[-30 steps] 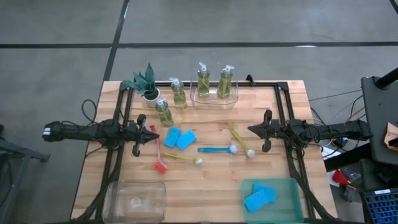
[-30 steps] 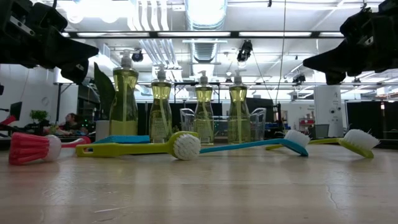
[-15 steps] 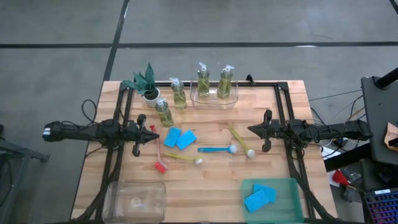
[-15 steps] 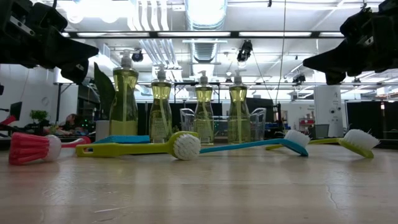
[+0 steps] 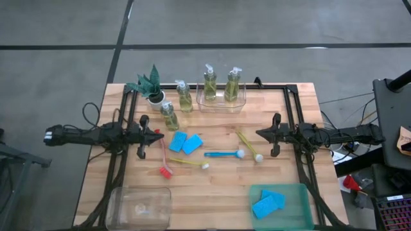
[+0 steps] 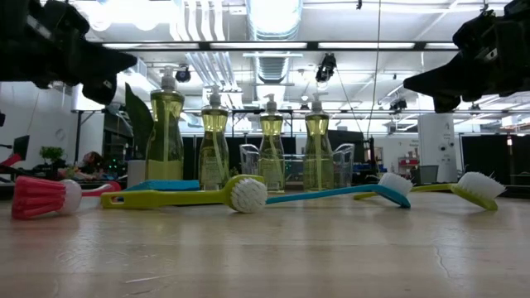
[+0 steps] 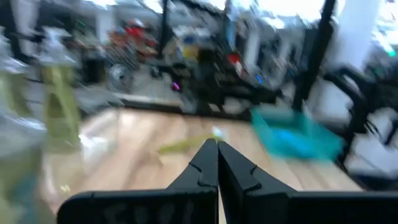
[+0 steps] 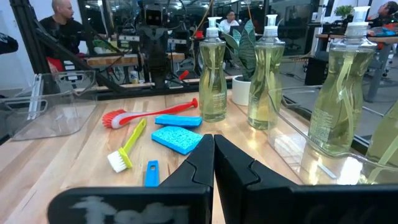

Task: Pick & Place Kitchen Sink Supplies
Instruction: Put the liquid detergent into the top transparent bin

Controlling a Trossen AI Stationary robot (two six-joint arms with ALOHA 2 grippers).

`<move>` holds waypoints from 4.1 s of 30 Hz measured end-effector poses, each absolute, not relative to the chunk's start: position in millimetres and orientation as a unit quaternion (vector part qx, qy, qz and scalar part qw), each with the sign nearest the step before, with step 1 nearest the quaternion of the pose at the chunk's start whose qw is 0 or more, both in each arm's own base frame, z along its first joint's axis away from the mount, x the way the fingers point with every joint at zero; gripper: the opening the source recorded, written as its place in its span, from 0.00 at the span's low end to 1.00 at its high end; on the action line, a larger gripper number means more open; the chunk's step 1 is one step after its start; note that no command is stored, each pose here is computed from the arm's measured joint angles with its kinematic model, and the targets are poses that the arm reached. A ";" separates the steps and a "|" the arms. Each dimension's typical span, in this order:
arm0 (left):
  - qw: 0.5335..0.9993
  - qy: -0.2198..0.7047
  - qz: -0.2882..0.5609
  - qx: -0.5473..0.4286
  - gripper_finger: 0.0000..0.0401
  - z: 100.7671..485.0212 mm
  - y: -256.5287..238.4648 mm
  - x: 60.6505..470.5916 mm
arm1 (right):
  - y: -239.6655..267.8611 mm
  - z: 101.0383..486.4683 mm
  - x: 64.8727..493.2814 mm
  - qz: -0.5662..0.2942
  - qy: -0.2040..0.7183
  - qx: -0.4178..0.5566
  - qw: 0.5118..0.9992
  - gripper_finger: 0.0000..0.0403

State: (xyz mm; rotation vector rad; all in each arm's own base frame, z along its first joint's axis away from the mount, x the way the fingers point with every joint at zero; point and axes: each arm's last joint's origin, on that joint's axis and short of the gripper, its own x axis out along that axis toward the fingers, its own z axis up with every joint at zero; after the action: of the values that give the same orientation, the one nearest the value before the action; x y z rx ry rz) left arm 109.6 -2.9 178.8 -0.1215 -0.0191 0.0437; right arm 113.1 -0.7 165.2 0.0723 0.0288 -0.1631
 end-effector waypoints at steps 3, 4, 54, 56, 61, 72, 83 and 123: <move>0.991 -0.052 0.059 -0.107 0.00 186.1 -0.5 109.1 | -0.7 165.2 113.1 -0.081 0.014 0.036 0.996 0.02; 0.988 -0.071 0.066 -0.117 0.00 189.6 0.1 108.7 | -0.7 165.2 113.2 -0.082 0.015 0.036 0.996 0.02; 0.944 -0.035 0.328 -0.014 0.68 204.0 13.7 127.3 | -0.8 165.5 113.1 -0.082 0.014 0.036 0.996 0.02; 0.943 -0.027 0.331 -0.014 0.68 203.4 14.4 130.1 | -0.8 165.5 113.1 -0.082 0.014 0.036 0.996 0.02; 0.937 -0.017 0.348 -0.020 0.68 208.0 19.3 137.6 | -0.8 165.5 113.1 -0.082 0.014 0.036 0.996 0.02; 0.922 -0.001 0.385 -0.032 0.68 207.5 31.3 148.2 | -0.8 165.5 113.2 -0.082 0.014 0.036 0.996 0.02; 0.914 -0.007 0.405 -0.035 0.68 215.1 39.1 153.9 | -0.8 165.4 113.2 -0.082 0.015 0.036 0.996 0.02; 0.946 -0.035 0.320 -0.045 0.27 291.2 53.1 229.9 | -0.8 165.5 113.1 -0.082 0.014 0.036 0.996 0.02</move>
State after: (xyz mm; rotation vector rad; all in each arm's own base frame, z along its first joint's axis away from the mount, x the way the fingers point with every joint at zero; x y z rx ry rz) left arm 229.9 53.1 291.2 -0.0923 -0.0704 0.6526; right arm 113.1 -0.8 165.5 0.0720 0.0281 -0.1634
